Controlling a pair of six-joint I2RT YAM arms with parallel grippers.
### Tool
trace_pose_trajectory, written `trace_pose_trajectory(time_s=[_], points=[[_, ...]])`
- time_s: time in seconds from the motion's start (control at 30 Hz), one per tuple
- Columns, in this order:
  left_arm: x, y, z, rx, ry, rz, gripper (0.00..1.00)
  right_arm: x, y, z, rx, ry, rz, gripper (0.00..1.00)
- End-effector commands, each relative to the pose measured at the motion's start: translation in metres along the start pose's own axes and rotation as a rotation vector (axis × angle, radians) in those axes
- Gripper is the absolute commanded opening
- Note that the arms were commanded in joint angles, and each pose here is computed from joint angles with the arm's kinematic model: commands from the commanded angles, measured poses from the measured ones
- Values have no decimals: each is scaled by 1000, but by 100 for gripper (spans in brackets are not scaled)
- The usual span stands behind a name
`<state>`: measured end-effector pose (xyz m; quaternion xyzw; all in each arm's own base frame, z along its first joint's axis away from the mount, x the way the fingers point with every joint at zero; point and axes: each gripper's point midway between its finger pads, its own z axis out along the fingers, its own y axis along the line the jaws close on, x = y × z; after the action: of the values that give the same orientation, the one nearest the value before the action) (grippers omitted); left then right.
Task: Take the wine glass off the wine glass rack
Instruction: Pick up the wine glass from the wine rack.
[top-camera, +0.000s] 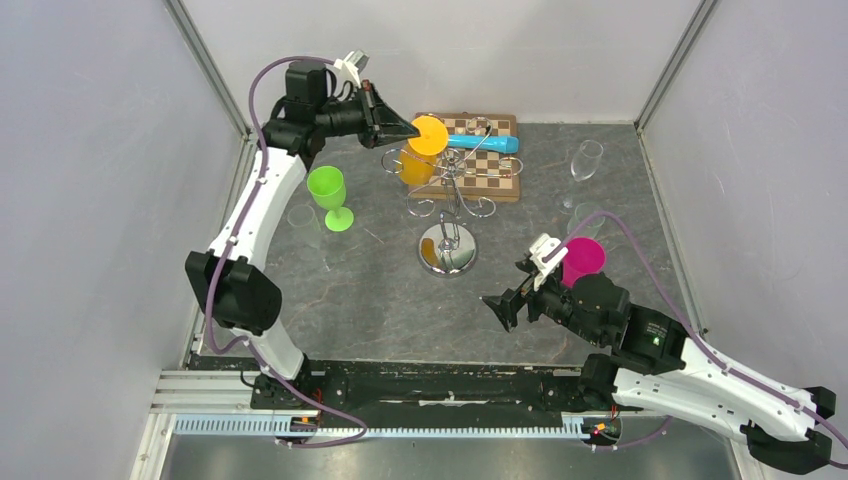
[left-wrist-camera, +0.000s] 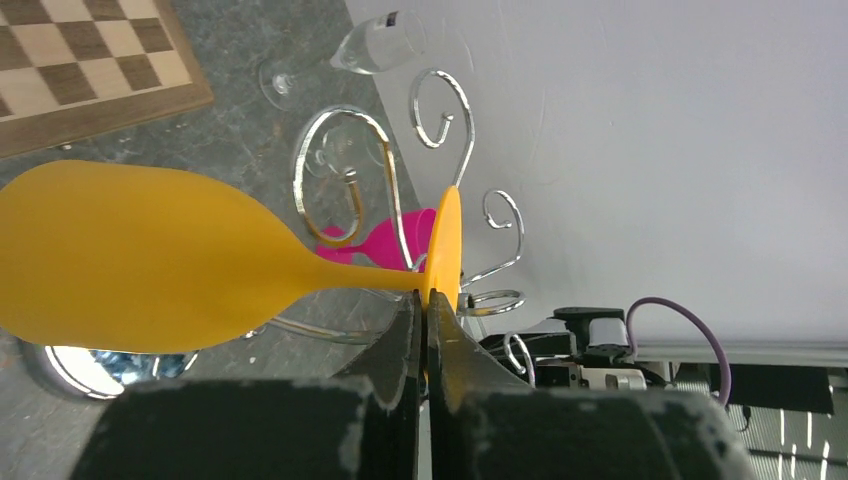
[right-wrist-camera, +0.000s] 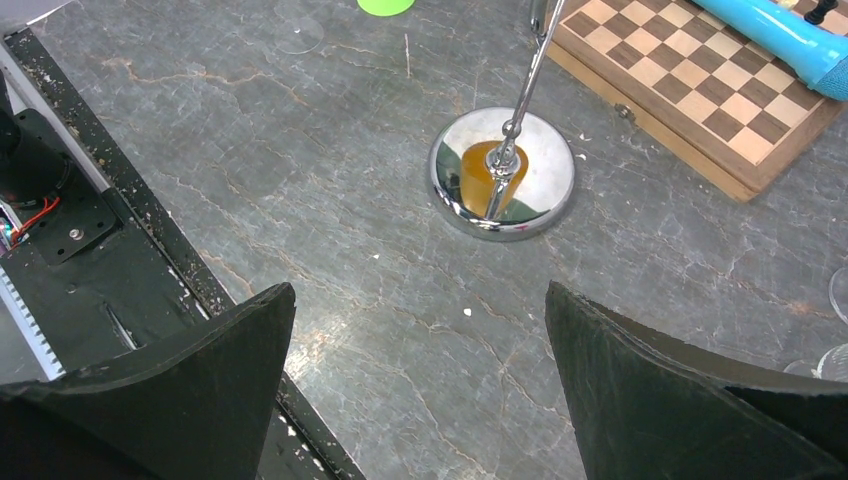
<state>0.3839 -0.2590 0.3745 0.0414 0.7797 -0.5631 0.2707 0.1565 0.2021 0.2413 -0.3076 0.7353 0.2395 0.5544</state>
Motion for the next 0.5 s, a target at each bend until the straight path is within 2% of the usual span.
trace_pose_trajectory(time_s=[0.0, 0.3, 0.47], points=[[-9, -3, -27, -22, -54, 79, 2, -9, 3, 1, -11, -24, 23, 98], [-31, 6, -50, -34, -120, 74, 2, -13, 3, 3, -1, -27, 45, 98], [-40, 2, -68, -37, -159, 93, 2, -22, 4, -1, -9, -74, 64, 98]])
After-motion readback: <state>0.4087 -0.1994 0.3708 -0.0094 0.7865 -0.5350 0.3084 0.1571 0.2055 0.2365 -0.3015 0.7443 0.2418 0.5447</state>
